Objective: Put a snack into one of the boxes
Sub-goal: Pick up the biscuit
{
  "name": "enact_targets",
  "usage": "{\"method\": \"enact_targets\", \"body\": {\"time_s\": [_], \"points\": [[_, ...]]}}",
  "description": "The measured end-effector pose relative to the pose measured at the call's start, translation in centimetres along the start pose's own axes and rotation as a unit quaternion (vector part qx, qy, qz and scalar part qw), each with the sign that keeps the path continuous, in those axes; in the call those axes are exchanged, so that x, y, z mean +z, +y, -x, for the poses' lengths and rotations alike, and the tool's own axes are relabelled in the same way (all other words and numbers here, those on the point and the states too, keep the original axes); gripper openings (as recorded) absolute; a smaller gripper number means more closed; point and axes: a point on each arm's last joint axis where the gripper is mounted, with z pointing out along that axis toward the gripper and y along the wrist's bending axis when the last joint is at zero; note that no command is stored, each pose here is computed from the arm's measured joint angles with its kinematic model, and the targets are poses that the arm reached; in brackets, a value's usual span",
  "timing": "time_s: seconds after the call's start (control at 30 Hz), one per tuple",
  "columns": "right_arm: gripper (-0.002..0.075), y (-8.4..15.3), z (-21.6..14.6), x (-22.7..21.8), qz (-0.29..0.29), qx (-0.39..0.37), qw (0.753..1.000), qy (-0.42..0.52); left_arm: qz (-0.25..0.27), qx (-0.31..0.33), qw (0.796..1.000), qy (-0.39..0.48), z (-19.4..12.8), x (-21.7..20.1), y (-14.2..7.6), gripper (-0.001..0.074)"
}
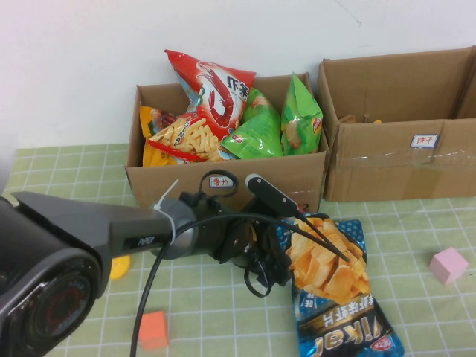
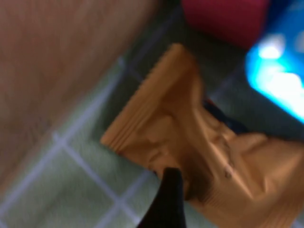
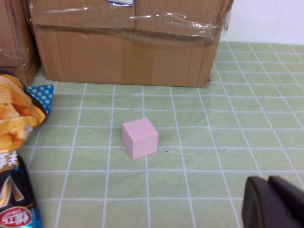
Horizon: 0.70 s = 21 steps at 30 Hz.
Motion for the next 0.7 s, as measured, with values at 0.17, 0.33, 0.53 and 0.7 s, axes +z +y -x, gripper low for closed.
{"method": "enact_targets", "body": {"time_s": [0.17,0.33,0.53,0.7], "points": [[-0.0002,0.0,0.0,0.0,0.0,0.0,1.0,0.0,0.002,0.005,1.0,-0.017,0.3,0.1,0.0,0.0493],[-0.0002,0.0,0.0,0.0,0.0,0.0,1.0,0.0,0.003,0.009,1.0,-0.012,0.4,0.1,0.1,0.0183],[-0.0002,0.0,0.0,0.0,0.0,0.0,1.0,0.0,0.002,0.019,0.999,0.041,0.1,-1.4,0.1,0.0109],[-0.0002,0.0,0.0,0.0,0.0,0.0,1.0,0.0,-0.002,0.037,0.996,0.087,0.5,-5.0,0.2,0.0109]]}}
